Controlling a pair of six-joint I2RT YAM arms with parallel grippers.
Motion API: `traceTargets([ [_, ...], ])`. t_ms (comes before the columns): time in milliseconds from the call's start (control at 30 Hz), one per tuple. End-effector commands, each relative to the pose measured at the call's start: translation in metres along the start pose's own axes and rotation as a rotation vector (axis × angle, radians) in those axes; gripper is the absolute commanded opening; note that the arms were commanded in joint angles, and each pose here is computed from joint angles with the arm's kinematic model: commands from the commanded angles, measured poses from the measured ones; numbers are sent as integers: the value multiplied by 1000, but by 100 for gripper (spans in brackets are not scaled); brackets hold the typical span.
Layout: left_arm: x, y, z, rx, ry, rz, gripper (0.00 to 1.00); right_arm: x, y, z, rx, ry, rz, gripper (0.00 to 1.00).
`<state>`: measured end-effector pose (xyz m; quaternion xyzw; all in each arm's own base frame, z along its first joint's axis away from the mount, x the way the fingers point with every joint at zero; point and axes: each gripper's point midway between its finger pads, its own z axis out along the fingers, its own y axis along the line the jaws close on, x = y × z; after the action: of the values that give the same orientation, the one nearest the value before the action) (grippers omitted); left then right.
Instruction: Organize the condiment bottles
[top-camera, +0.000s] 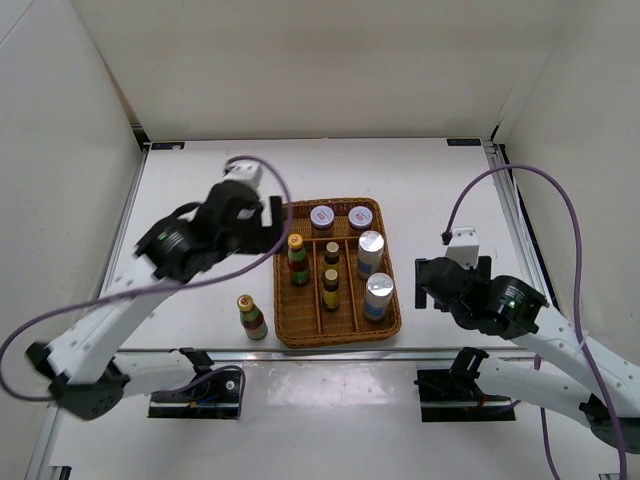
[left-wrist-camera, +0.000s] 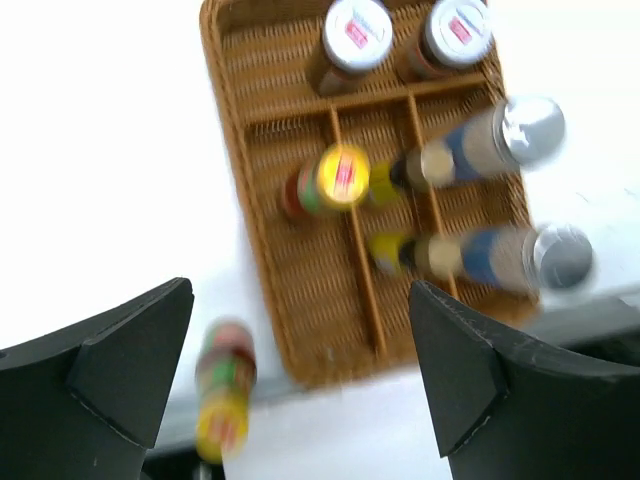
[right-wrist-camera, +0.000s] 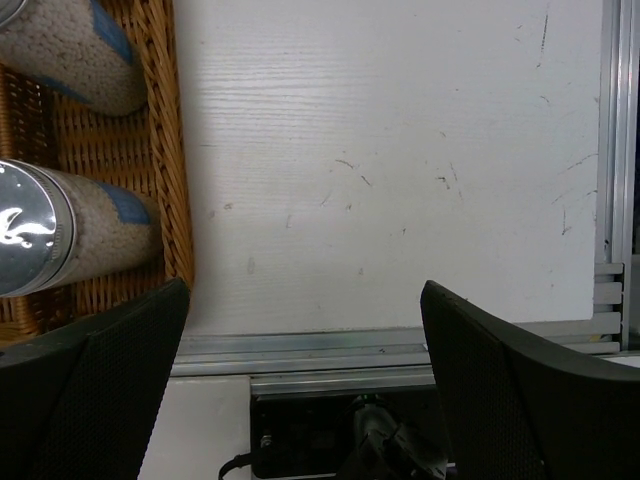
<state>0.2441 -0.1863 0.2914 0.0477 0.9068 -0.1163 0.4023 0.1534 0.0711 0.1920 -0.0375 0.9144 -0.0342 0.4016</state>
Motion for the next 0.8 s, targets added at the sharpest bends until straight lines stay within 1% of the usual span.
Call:
traceTargets([
  [0,40,35,-48,-55,40,-77,100,-4,4,4,0,-11,-15,100],
  [33,51,44,-56,-60,43,-129,100,-2,6,5,-1,1,-32,100],
  [100,77,50,-63,-61,119,-139,100,-3,7,5,-6,-4,-36,100],
  [167,90,53,-66,-52,158,-146,100,-3,8,6,-1,2,-43,100],
  [200,102,54,-67,-55,207,-145,100,-2,9,6,-8,8,-43,100],
  [333,129,59,-60,-94,298,-143,100,-3,10,6,-12,3,-46,100],
  [367,141,62,-56,-109,336,-142,100,-3,10,6,-12,3,-46,100],
  [433,150,61,-50,-114,358,-147,100,-3,10,6,-12,3,-46,100],
  [500,157,62,-41,-116,361,-146,95,-4,10,5,-17,-2,-40,100],
  [633,156,62,-28,-133,335,-143,92,-3,11,5,-24,3,-40,100],
  [700,156,61,-24,-134,343,-118,91,-3,10,4,-29,-2,-25,100],
  [767,159,60,-17,-148,363,-99,86,-3,10,4,-29,-2,-25,100],
])
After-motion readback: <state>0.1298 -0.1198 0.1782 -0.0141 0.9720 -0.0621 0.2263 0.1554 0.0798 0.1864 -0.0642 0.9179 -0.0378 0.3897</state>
